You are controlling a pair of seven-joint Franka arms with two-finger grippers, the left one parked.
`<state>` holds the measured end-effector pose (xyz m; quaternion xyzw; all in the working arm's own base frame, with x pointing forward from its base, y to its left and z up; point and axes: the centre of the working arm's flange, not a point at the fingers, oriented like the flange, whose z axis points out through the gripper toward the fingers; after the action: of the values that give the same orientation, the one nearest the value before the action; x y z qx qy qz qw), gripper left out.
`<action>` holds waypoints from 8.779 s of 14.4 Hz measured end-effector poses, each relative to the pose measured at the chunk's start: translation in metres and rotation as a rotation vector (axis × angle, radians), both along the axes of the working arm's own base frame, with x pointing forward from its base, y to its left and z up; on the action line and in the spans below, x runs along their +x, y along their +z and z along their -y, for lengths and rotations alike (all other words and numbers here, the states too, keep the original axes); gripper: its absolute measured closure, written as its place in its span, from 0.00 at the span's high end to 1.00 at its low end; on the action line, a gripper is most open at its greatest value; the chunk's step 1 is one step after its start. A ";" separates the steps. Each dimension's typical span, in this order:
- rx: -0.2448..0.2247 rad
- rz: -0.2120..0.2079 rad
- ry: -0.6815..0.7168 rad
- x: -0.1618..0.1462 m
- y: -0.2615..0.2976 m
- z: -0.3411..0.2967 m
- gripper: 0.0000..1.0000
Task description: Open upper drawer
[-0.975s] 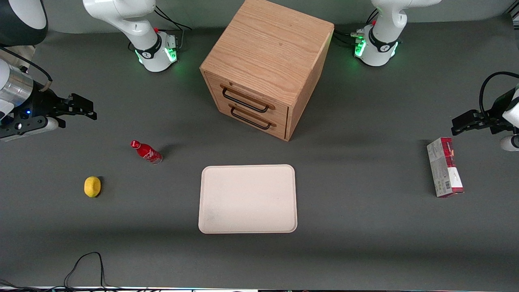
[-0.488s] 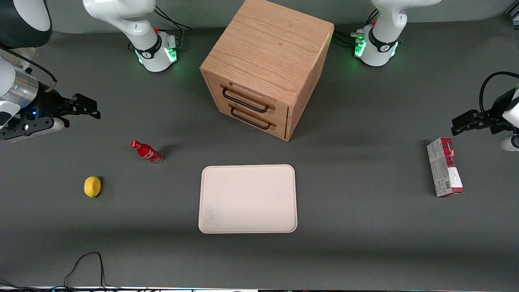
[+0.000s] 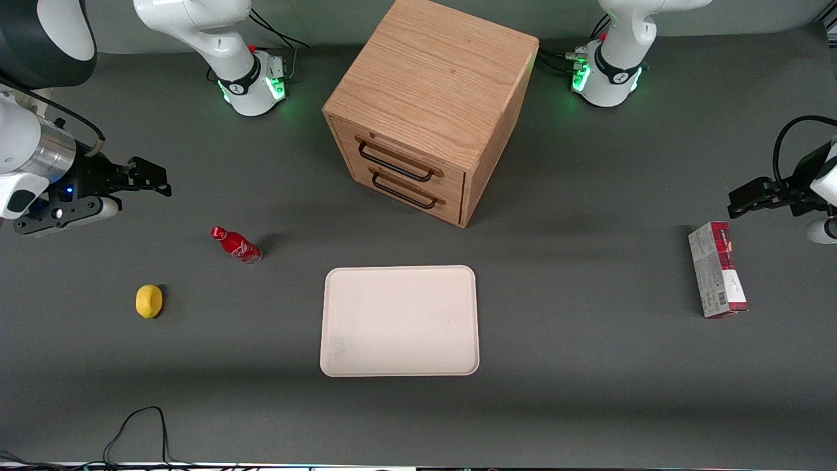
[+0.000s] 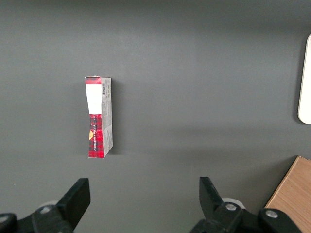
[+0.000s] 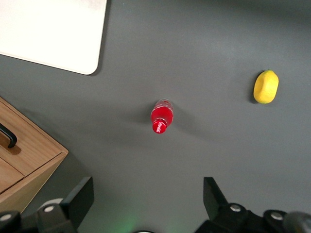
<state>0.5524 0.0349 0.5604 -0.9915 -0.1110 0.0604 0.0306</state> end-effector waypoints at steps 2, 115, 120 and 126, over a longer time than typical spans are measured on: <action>0.016 -0.024 0.001 0.000 -0.004 -0.002 1.00; 0.203 0.037 0.732 0.027 -0.181 -0.317 1.00; 0.203 0.039 0.729 0.037 -0.182 -0.313 1.00; 0.203 0.055 0.716 0.052 -0.181 -0.304 1.00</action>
<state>0.6042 0.3385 0.3793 -0.8831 -0.4568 0.0292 0.1028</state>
